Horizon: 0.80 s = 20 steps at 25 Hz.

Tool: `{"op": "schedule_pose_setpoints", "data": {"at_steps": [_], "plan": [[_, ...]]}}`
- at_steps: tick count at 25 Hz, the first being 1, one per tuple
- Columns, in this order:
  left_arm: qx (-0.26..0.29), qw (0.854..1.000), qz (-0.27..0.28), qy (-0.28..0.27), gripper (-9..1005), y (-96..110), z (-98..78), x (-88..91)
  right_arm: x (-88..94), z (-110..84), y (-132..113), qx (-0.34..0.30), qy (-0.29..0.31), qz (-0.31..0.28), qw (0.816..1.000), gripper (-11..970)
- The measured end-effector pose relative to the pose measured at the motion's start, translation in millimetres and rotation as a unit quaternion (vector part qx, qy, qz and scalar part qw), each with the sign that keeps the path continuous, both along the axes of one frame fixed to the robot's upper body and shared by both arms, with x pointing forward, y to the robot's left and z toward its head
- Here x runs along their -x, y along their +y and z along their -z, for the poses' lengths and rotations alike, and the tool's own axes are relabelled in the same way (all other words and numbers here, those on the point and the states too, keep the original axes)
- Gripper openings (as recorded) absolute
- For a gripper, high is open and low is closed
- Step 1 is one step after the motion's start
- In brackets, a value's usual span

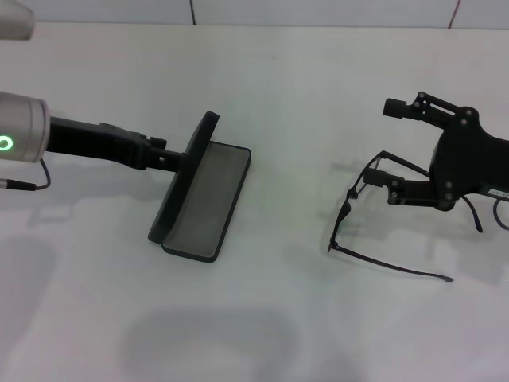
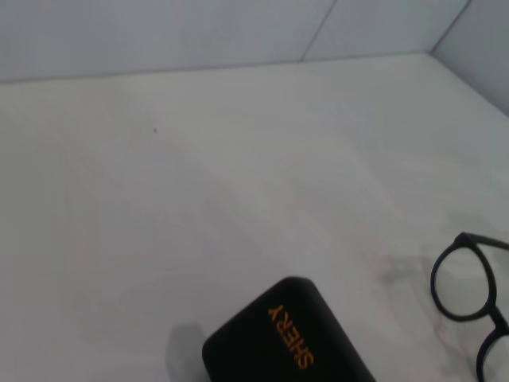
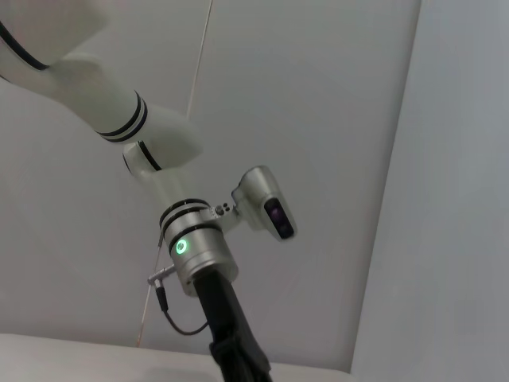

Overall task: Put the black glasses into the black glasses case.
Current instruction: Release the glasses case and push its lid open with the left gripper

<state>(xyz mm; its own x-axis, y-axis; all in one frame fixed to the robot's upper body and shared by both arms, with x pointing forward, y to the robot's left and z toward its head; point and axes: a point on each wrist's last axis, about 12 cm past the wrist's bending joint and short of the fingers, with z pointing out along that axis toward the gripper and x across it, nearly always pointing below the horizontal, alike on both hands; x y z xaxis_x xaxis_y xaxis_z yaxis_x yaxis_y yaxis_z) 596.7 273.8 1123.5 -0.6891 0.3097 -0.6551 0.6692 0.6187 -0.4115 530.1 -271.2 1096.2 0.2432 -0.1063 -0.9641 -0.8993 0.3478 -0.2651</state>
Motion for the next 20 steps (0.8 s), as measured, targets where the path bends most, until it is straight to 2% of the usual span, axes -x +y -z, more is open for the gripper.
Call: {"op": "schedule_pose_setpoints", "data": {"at_steps": [13,20], "plan": [[-0.013,1.0,0.012,0.016,833,-13.8,4.0,-5.7,-2.0,-0.3,3.0,0.011,-0.001,-0.012,1.0,864],[-0.027,1.0,-0.005,0.014,830,-14.0,8.3,-10.1,-2.5,-1.1,1.8,0.012,-0.002,-0.011,1.0,863]]}}
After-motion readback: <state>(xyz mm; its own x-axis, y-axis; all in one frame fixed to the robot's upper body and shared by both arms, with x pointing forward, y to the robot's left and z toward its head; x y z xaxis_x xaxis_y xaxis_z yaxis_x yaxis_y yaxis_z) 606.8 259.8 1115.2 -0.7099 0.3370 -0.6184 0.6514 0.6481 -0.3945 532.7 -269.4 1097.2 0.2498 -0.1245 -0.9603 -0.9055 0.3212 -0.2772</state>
